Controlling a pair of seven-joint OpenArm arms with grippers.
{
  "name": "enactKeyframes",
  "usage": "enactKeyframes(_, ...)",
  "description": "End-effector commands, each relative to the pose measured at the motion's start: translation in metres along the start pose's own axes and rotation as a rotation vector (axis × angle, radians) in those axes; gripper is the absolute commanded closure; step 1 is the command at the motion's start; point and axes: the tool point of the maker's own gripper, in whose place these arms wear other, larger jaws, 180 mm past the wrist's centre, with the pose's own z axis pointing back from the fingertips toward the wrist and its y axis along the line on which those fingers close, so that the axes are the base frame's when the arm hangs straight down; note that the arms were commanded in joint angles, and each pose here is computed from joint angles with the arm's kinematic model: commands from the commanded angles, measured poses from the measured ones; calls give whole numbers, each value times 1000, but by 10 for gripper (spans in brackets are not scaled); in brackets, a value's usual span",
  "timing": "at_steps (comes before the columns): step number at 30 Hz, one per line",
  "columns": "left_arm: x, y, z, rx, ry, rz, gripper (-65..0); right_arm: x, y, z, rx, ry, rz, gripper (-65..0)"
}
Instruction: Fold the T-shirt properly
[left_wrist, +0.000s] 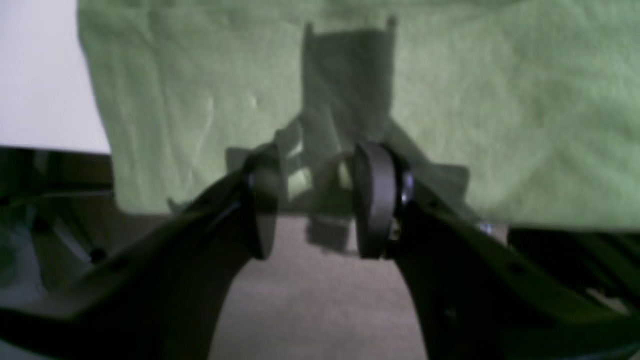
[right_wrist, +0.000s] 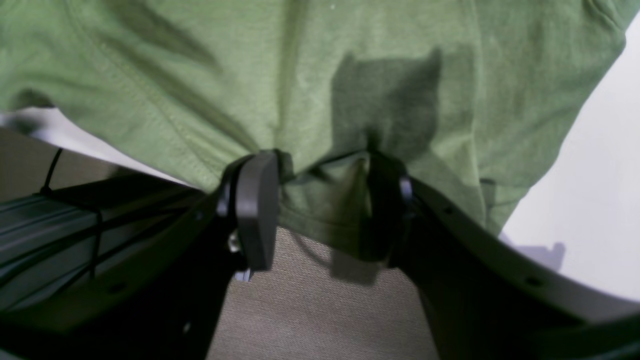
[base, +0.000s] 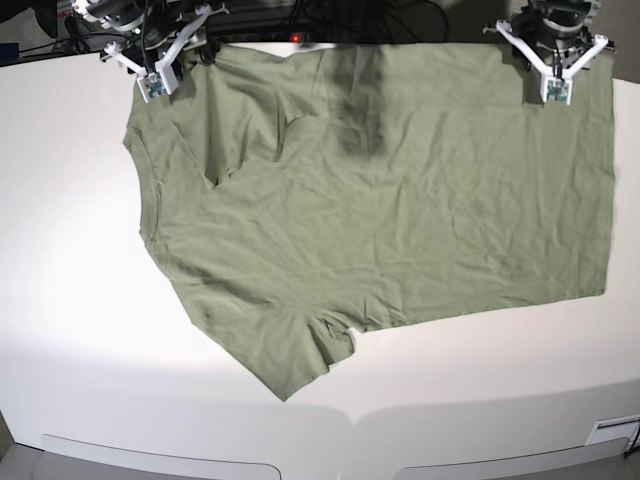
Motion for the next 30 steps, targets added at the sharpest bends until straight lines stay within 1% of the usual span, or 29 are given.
enactKeyframes(1, -14, -14, 2, -63, 66, -5, -248, -4, -2, 3, -8, 20, 6, -289)
enactKeyframes(3, -10, -13, 1, -62, 54, -4, -248, -4, -2, 3, -8, 19, 6, -289)
enactKeyframes(7, 3, -13, 1, -61, -15, -2, -248, -4, -2, 3, -8, 16, 6, -289)
enactKeyframes(14, 31, -8, -8, -48, -71, 2, -248, -4, -2, 3, -8, 17, 6, -289)
enactKeyframes(19, 40, -8, -11, -61, -77, -19, -248, -8, 0, 4, -5, 29, 5, -289)
enactKeyframes(25, 41, 1, -12, -15, -80, -64, -248, -17, 3, 6, 2, 49, 1, -289)
enactKeyframes(30, 35, 1, -12, -13, -46, -65, -248, -17, 3, 6, 1, 48, 1, -289)
